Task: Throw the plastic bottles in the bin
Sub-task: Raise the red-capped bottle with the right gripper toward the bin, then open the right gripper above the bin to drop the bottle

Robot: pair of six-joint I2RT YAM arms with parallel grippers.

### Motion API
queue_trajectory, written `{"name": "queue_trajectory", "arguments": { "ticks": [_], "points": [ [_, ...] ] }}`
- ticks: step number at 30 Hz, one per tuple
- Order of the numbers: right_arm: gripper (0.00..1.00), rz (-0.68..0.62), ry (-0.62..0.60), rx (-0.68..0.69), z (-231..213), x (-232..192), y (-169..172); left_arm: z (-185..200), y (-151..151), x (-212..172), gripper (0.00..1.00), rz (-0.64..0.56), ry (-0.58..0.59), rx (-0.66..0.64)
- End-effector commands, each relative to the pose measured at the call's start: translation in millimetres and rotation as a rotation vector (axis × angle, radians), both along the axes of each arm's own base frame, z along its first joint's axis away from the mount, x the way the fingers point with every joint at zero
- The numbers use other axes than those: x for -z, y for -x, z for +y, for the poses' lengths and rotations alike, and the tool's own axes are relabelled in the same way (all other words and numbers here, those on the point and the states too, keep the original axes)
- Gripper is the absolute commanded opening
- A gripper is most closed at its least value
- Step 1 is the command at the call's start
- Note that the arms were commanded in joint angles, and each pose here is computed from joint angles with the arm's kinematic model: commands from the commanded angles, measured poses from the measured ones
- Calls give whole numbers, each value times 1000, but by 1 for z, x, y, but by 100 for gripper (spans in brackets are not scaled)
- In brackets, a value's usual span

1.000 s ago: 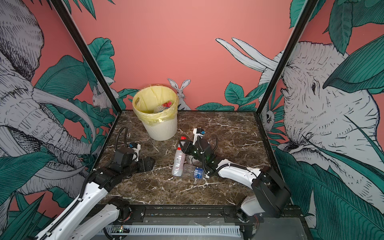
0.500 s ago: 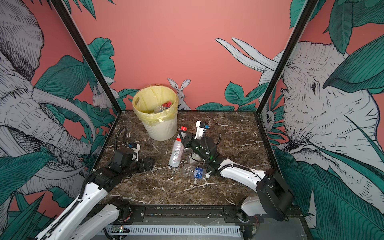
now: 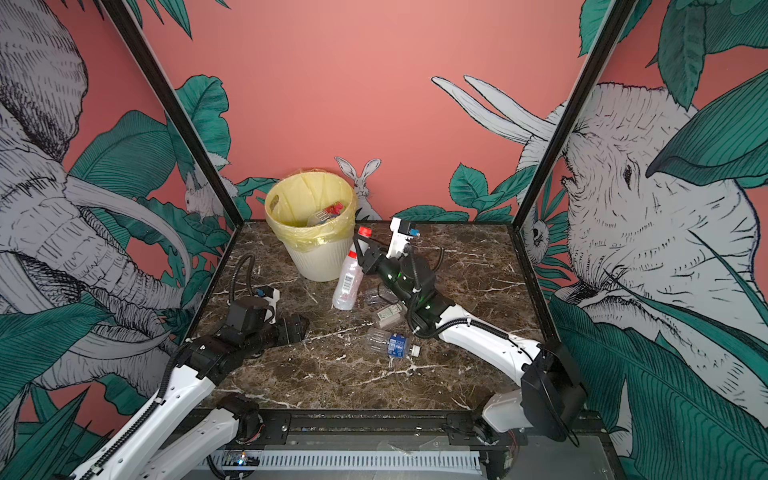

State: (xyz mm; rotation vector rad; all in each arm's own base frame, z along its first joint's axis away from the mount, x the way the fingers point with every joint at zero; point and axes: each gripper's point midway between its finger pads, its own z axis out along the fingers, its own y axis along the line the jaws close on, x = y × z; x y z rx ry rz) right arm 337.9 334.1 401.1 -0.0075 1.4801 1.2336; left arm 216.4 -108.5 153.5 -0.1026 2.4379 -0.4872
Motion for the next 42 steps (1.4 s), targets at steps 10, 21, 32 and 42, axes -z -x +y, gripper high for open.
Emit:
{"name": "queue_trajectory", "arguments": {
  "ticks": [10,21,32,42],
  "points": [
    [39,-264,3,193,55,-133,-134,4,0,-8,99,0,18,-49],
    [99,-290,61,149,67,-135,-141,-1,-13,-16,99,-12,20,-47],
    [99,-178,129,160,-8,-102,-61,-13,-10,-21,99,-26,74,6],
    [99,124,268,267,-83,23,-12,-29,1,-26,99,-17,179,67]
  ]
}}
